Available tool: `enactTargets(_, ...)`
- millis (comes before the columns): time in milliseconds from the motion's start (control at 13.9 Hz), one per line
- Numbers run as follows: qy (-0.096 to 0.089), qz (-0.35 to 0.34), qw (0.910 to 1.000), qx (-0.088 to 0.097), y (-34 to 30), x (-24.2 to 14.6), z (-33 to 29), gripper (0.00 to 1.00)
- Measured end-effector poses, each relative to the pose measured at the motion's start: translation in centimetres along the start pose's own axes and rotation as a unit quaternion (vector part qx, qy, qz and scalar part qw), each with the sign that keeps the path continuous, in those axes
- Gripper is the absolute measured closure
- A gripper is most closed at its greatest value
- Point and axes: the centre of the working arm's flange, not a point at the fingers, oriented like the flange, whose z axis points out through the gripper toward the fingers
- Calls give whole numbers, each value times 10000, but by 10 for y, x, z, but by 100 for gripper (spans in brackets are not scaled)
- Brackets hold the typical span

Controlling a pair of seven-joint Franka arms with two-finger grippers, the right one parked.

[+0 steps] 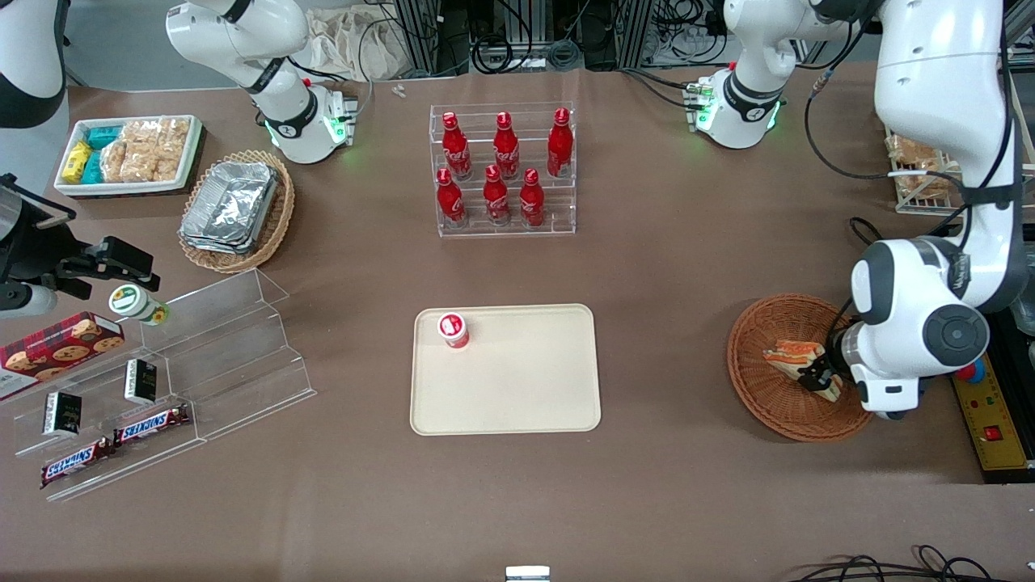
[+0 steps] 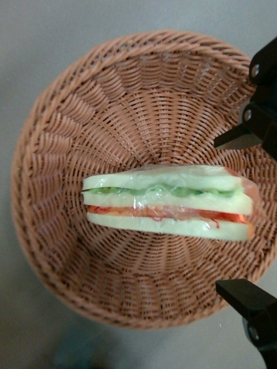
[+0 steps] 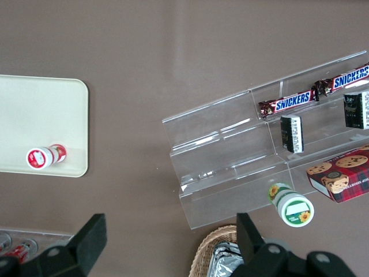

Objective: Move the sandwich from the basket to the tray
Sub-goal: 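Lower the open left gripper around the wrapped sandwich and close it, then lift the sandwich out of the basket with the left gripper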

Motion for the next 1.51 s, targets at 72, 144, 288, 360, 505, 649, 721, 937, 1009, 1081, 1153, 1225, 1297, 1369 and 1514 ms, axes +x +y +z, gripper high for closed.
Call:
enactTargets(72,-7,-13,10000,-3,2,1,9,0)
enactTargets(144,-12,-20,10000,-4,3,1,15,0)
enactTargets(288,1,-29,10000,-22,4,2,19,4)
enactTargets(360,11,-35,10000,-41,5,2,19,13)
enactTargets(505,11,-60,10000,-59,5,2,19,36)
enactTargets(649,18,-128,9999,-79,5,2,17,57)
enactTargets(721,37,-149,9998,-110,5,2,10,65)
enactTargets(937,6,-177,9997,-154,-5,-2,-52,81)
enactTargets(1009,-23,-183,9997,-163,-12,-5,-82,82)
enactTargets(1081,-63,-188,9996,-181,-19,-10,-114,85)
enactTargets(1153,-127,-165,9996,-204,-24,-17,-143,85)
enactTargets(1225,-195,-12,9996,-217,-26,-27,-168,85)
enactTargets(1297,-245,326,9989,-220,-23,-42,-187,85)
enactTargets(1369,-262,791,9962,-243,-17,-59,-202,85)
enactTargets(1514,-254,1675,9850,-327,3,-96,-217,85)
